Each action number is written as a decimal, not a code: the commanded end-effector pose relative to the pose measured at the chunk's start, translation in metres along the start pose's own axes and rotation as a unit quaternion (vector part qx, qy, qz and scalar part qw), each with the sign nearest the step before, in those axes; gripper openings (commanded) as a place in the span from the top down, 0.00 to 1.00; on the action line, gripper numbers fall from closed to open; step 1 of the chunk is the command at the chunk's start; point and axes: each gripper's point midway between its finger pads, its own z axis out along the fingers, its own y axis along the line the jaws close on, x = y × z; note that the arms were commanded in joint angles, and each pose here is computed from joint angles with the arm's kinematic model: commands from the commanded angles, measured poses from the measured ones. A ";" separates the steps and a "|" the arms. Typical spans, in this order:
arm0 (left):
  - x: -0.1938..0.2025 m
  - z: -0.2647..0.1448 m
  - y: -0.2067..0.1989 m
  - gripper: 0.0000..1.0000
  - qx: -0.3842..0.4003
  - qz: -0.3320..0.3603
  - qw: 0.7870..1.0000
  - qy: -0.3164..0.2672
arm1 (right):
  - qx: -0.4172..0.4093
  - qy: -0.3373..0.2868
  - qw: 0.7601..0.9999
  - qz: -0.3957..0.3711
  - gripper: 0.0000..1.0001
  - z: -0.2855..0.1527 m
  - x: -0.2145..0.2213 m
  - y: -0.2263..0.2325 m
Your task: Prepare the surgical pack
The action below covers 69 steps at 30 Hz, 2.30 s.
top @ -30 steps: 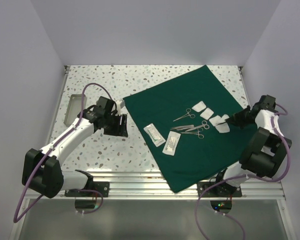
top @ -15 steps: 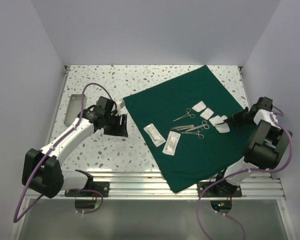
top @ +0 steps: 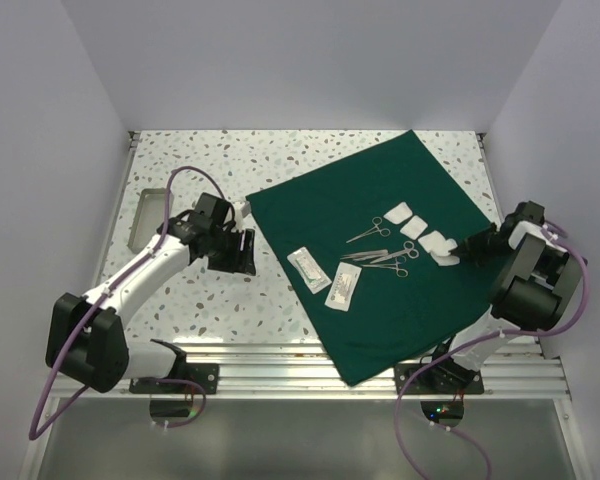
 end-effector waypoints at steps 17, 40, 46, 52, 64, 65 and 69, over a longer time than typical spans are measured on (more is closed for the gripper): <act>-0.012 0.005 -0.004 0.37 0.007 0.013 1.000 -0.009 | 0.034 0.004 0.999 -0.022 1.00 -0.003 0.000 -0.020; -0.011 0.011 -0.008 0.38 0.020 0.008 1.000 -0.001 | 0.050 0.022 0.998 -0.039 0.61 -0.003 0.015 -0.036; -0.010 0.010 -0.007 0.38 0.019 0.009 1.000 0.000 | 0.036 0.013 0.999 -0.031 0.62 0.003 0.013 -0.033; -0.009 0.009 -0.008 0.37 0.019 0.007 1.000 0.001 | 0.022 -0.004 0.999 -0.031 0.66 0.002 0.004 -0.024; -0.006 0.011 -0.009 0.38 0.024 0.004 1.000 0.003 | 0.014 0.000 1.000 -0.028 0.62 -0.010 0.013 -0.019; -0.007 0.011 -0.009 0.38 0.024 0.005 1.000 0.002 | 0.014 0.002 1.000 -0.026 0.62 -0.009 0.016 -0.021; -0.006 0.012 -0.008 0.37 0.024 0.007 1.000 0.004 | 0.007 0.008 1.000 -0.014 0.61 -0.008 0.024 -0.022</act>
